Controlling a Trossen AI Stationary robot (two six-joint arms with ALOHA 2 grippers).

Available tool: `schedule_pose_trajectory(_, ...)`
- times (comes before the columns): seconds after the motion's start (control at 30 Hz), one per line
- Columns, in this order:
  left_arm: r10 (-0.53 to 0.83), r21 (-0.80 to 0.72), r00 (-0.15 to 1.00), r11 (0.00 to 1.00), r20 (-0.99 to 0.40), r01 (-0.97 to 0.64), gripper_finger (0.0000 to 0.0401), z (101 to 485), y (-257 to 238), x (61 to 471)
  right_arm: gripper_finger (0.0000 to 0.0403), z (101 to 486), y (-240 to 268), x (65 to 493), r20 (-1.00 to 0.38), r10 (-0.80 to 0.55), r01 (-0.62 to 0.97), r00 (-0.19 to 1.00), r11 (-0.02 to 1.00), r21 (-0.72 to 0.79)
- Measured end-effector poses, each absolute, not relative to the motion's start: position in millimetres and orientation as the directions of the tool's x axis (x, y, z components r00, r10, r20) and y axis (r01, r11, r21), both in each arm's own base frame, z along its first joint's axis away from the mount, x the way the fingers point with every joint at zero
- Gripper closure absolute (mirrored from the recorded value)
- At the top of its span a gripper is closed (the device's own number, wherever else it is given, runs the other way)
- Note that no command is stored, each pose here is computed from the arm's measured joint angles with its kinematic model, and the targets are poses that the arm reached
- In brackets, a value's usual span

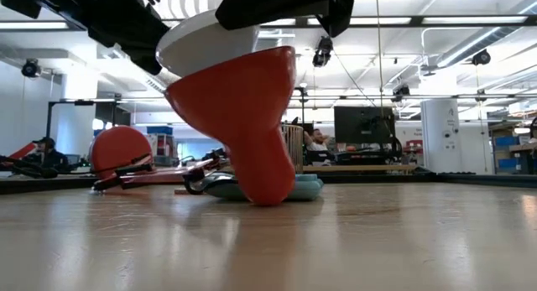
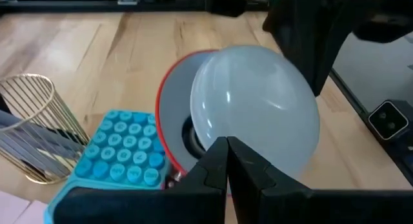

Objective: Screw lightbulb
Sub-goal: Remove the lightbulb from the red desk lamp

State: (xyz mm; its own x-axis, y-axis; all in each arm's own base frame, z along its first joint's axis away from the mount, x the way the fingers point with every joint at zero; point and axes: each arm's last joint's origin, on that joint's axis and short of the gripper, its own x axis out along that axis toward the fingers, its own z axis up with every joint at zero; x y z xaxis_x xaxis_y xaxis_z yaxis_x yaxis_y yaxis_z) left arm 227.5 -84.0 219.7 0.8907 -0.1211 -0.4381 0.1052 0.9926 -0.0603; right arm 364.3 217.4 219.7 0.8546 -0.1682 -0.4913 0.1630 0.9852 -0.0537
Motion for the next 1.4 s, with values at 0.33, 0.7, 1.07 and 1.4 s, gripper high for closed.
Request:
schedule_pose_trajectory(0.33,-0.143,-0.084,0.877,0.99,-0.46,0.117,0.0401,216,-90,224,0.0385,222,215,359,-0.519,-0.18,0.163,0.835,0.983,-0.08)
schedule_pose_trajectory(0.7,-0.139,-0.086,0.871,0.99,-0.471,0.112,0.0401,216,-97,220,0.0385,234,209,351,-0.536,-0.206,0.178,0.819,0.979,-0.104)
schedule_pose_trajectory(1.07,-0.008,-0.019,0.925,1.0,-0.38,0.001,0.0401,222,-64,238,0.0385,239,216,353,-0.502,-0.13,0.13,0.855,0.991,-0.037)
schedule_pose_trajectory(1.4,-0.097,-0.066,0.914,0.995,-0.393,0.077,0.0401,211,-69,248,0.0385,235,213,353,-0.509,-0.143,0.136,0.849,0.989,-0.05)
